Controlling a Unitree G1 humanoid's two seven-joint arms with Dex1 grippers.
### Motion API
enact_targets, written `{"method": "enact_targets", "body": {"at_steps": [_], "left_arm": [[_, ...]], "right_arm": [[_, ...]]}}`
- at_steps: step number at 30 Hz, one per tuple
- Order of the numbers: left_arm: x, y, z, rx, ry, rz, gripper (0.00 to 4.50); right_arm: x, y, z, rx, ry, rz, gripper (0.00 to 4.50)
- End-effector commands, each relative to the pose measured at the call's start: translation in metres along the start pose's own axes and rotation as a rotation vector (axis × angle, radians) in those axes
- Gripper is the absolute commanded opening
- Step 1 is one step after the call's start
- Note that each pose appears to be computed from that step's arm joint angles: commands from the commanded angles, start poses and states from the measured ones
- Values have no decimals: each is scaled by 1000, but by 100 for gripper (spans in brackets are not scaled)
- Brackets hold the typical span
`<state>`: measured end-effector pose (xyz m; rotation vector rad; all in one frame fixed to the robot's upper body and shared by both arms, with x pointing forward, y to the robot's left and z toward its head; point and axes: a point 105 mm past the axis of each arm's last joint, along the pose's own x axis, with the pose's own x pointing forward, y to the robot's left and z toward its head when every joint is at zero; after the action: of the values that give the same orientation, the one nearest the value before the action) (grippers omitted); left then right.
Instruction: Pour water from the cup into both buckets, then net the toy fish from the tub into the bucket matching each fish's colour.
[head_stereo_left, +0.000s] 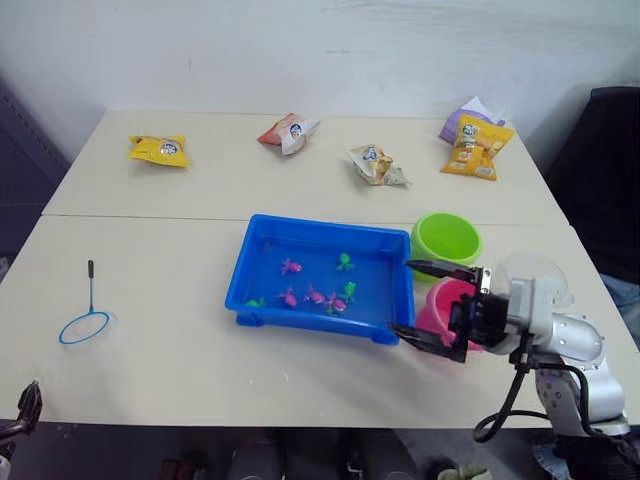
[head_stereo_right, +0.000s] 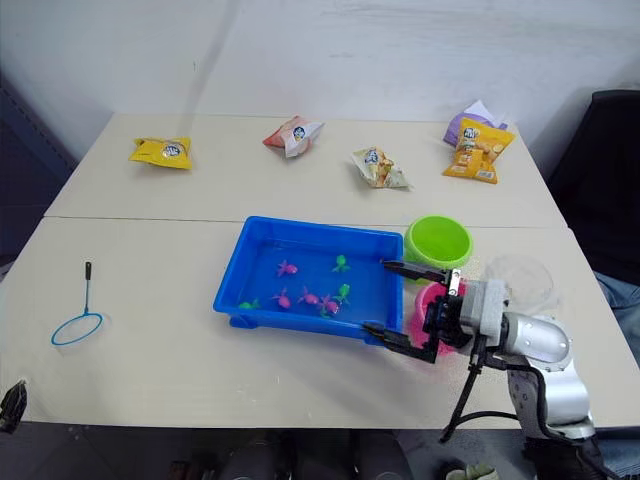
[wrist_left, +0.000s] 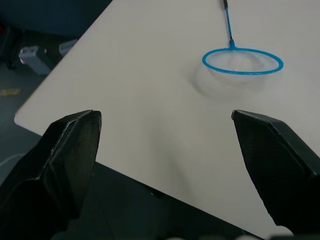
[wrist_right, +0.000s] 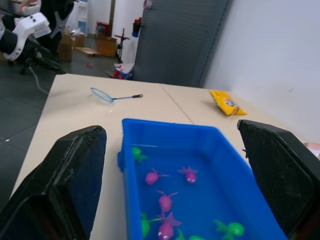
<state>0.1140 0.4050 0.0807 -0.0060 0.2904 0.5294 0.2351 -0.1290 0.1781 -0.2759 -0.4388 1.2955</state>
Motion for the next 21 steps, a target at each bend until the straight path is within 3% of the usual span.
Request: {"method": "enact_targets", "body": {"at_steps": [1,5,10,13,21], "left_arm": [[12,-10,30,-92,-41,0,450],[27,-15,40,-49,19,1,450],[82,-37,67,17,115,-37,450],[106,-46,65,37,210,-47,450],[147,-62,57,49,316,-114,450]], "right_arm": [[10,-4,8,-41,-42,38,446],[11,-5,7,-44,-41,32,446],[16,-7,12,-62,-41,9,446],[15,-6,12,-73,-29,-10,446],[3,-3,12,-130,16,-79,446]]}}
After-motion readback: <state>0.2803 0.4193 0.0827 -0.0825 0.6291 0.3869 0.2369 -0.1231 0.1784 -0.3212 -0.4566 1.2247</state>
